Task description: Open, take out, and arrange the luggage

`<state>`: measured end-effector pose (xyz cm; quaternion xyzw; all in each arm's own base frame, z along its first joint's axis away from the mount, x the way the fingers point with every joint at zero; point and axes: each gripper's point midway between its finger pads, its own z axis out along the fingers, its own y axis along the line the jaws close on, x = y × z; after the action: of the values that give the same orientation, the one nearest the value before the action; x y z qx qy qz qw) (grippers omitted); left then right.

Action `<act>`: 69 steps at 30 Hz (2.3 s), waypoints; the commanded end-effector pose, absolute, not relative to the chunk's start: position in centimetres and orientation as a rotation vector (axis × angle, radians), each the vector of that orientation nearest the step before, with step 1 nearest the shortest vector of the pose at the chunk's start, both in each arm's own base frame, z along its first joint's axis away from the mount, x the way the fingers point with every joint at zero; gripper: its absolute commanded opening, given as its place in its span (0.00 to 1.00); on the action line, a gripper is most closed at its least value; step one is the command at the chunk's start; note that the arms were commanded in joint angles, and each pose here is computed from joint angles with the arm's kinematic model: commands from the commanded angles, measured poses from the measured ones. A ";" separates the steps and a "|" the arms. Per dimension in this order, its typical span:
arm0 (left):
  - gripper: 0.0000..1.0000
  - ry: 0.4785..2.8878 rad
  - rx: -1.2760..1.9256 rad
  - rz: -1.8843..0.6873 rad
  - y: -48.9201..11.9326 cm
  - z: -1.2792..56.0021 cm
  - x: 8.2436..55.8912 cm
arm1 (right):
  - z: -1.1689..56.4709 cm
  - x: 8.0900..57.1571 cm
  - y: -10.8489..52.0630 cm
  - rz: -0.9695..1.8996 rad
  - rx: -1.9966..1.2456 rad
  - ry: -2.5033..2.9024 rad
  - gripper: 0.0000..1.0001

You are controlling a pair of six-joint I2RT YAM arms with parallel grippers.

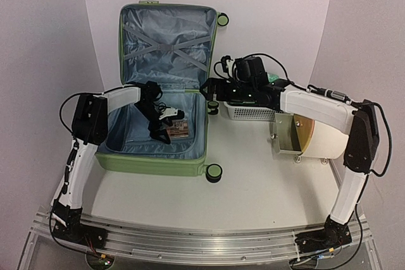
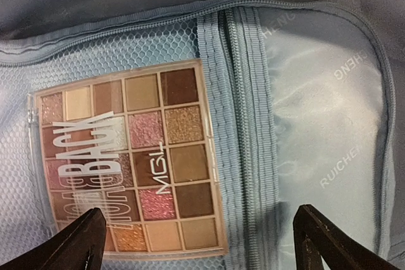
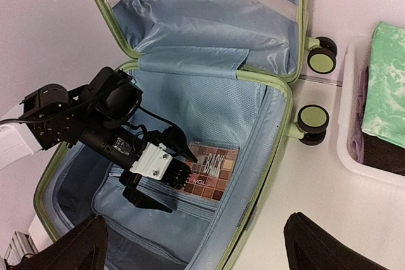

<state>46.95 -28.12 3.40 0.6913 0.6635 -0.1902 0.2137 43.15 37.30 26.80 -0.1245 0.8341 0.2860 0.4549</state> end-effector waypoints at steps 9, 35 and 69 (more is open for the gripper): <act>1.00 1.816 1.562 -0.495 -29.7 11.1 51.6 | 28.7 42.6 36.8 0.698 -0.312 2.005 0.98; 1.00 1.969 1.990 -0.648 -27.8 -0.9 44.8 | 28.9 41.3 34.9 0.626 -0.281 2.010 0.98; 0.73 2.202 1.966 -0.601 -25.5 -5.6 44.6 | 28.8 40.4 35.4 0.604 -0.302 2.006 0.98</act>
<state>49.87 -30.14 2.68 0.6932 0.6632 -0.1662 0.2282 41.28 35.57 26.23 -0.1254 0.8407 0.2371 0.4705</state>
